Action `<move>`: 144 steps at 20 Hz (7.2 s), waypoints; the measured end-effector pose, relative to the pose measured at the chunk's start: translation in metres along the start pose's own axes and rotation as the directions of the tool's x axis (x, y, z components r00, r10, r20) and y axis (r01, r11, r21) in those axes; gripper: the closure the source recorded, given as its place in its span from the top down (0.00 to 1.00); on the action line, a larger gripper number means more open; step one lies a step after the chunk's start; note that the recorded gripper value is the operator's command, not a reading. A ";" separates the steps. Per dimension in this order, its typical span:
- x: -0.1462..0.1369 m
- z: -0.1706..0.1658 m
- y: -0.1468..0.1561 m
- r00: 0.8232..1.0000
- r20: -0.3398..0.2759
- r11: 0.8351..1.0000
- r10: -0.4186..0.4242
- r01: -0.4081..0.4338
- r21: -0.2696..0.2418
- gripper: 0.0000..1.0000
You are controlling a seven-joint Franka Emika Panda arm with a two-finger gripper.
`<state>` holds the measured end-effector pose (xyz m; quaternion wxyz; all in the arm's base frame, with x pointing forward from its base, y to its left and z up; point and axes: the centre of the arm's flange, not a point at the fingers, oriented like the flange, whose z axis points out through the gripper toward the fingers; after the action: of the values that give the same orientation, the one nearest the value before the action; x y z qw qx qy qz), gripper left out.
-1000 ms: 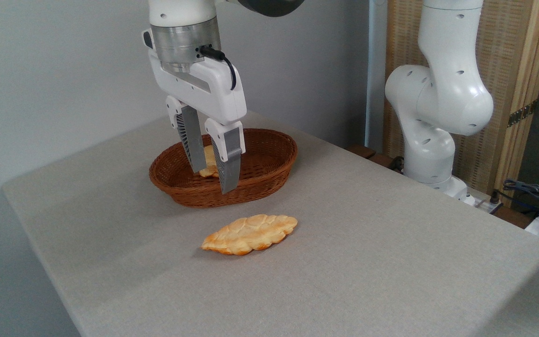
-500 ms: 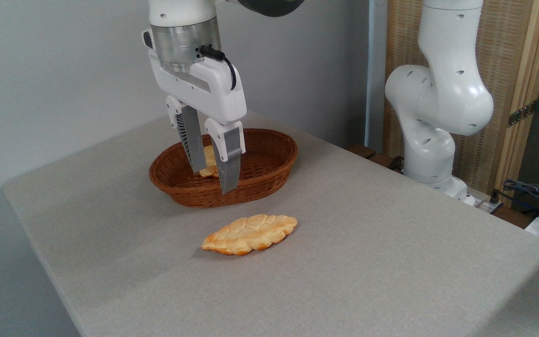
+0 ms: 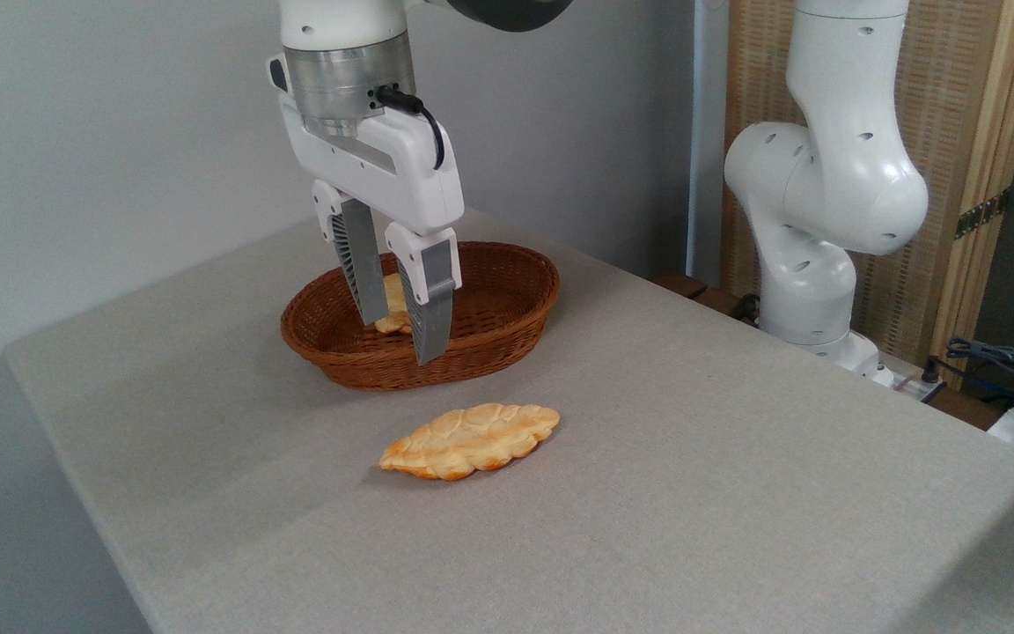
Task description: Put bread into the basket
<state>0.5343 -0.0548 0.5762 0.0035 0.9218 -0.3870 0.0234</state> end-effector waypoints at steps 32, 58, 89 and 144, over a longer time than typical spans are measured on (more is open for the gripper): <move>-0.027 0.147 0.022 0.954 0.096 0.953 0.285 -0.271 -0.139 1.00; -0.020 0.151 0.029 0.948 0.095 0.947 0.305 -0.291 -0.138 1.00; -0.016 0.151 0.026 0.922 0.054 0.917 0.383 -0.373 -0.141 1.00; 0.064 0.063 0.199 0.930 -0.040 0.902 0.364 -0.364 -0.232 0.64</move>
<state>0.4401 -0.2413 0.5141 0.1075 0.8264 -0.5522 -0.0242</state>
